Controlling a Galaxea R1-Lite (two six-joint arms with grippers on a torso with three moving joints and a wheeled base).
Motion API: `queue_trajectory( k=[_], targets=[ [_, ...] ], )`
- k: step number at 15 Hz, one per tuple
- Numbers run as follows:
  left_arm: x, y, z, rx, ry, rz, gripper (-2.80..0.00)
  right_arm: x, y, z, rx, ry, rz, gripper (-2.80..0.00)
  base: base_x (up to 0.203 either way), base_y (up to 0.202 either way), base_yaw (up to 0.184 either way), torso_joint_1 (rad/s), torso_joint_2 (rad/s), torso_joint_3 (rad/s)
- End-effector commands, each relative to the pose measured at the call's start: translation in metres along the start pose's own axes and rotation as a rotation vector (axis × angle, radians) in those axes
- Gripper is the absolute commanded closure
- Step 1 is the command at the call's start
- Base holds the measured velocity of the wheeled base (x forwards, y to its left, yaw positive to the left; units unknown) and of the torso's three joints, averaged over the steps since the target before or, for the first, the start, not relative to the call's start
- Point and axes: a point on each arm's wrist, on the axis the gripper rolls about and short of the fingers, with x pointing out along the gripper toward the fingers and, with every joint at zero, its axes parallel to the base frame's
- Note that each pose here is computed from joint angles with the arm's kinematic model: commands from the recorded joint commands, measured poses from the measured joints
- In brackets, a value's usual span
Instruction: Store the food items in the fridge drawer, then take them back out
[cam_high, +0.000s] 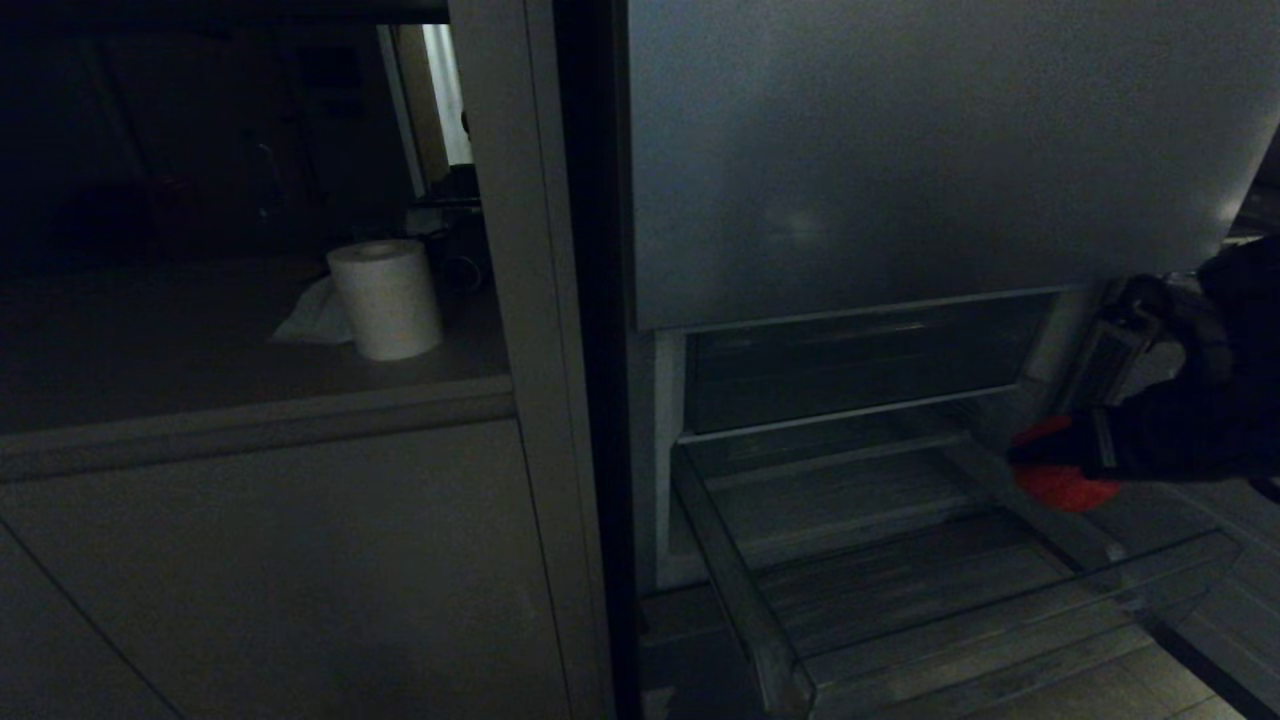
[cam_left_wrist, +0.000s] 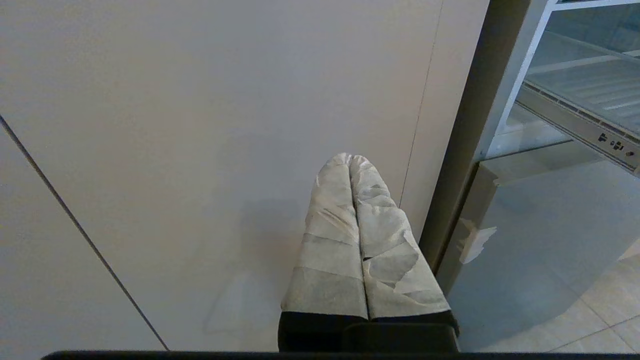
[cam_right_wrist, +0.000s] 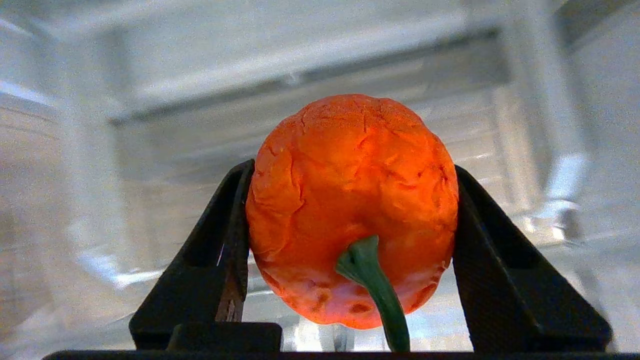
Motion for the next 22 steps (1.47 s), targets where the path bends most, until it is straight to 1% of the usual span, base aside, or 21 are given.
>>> queue_trajectory(
  k=[1,3,4,6,7,9,11,12,13,14,15,16,17,19,22],
  targets=[
    [0.000,0.000,0.000,0.000,0.001,0.001,0.00,-0.068,0.008,-0.010,-0.019,-0.176,0.013,0.00,0.000,0.000,0.000,0.000,0.00,0.000],
    [0.000,0.000,0.000,0.000,0.001,0.001,0.00,-0.118,0.012,-0.035,-0.032,-0.302,0.015,0.00,0.000,0.000,0.000,0.000,0.00,0.000],
    [0.000,0.000,0.000,0.000,0.000,0.001,0.00,-0.139,0.013,-0.051,-0.036,-0.356,0.009,0.00,0.000,0.000,0.000,0.000,0.00,0.000],
    [0.000,0.000,0.000,0.000,0.001,0.001,0.00,-0.176,0.013,-0.101,-0.042,-0.475,-0.021,0.00,0.000,0.000,0.000,0.000,0.00,0.000],
    [0.000,0.000,0.000,0.000,0.000,0.001,0.00,-0.186,0.011,-0.128,-0.042,-0.519,-0.042,0.00,0.000,0.000,0.000,0.000,0.00,0.000],
    [0.000,0.000,0.000,0.000,0.001,0.001,0.00,-0.191,0.007,-0.190,-0.053,-0.592,-0.074,0.00,0.000,0.000,0.000,0.000,0.00,0.000],
    [0.000,0.000,0.000,0.000,0.001,0.001,0.00,-0.171,0.000,-0.252,-0.103,-0.633,-0.112,0.00,0.000,0.000,0.000,0.000,0.00,0.000],
    [0.000,0.000,0.000,0.000,0.000,0.001,0.00,-0.157,-0.003,-0.275,-0.129,-0.645,-0.128,0.00,0.000,0.000,0.000,0.000,0.00,0.000],
    [0.000,0.000,0.000,0.000,0.000,0.001,0.00,-0.144,-0.006,-0.290,-0.148,-0.648,-0.140,0.00,0.000,0.000,0.000,0.000,0.00,0.000],
    [0.000,0.000,0.000,0.000,0.000,0.001,0.00,-0.126,-0.009,-0.303,-0.162,-0.615,-0.142,0.00,0.000,0.000,0.000,0.000,0.00,0.000],
    [0.000,0.000,0.000,0.000,0.000,0.001,0.00,-0.114,-0.010,-0.309,-0.181,-0.589,-0.124,0.00,0.000,0.000,0.000,0.000,0.00,0.000],
    [0.000,0.000,0.000,0.000,0.000,0.001,0.00,-0.110,-0.009,-0.309,-0.211,-0.586,-0.083,0.00,0.000,0.000,0.000,0.000,0.00,0.000],
    [0.000,0.000,0.000,0.000,0.000,0.001,0.00,-0.109,-0.009,-0.309,-0.216,-0.588,-0.078,0.00,0.000,0.000,0.000,0.000,0.00,0.000],
    [0.000,0.000,0.000,0.000,0.000,0.001,0.00,-0.107,-0.010,-0.306,-0.205,-0.660,-0.086,0.00,0.000,0.000,0.000,0.000,0.00,0.000],
    [0.000,0.000,0.000,0.000,0.000,0.001,0.00,-0.106,-0.010,-0.305,-0.178,-0.676,-0.087,0.00,0.000,0.000,0.000,0.000,0.00,0.000]
  ],
)
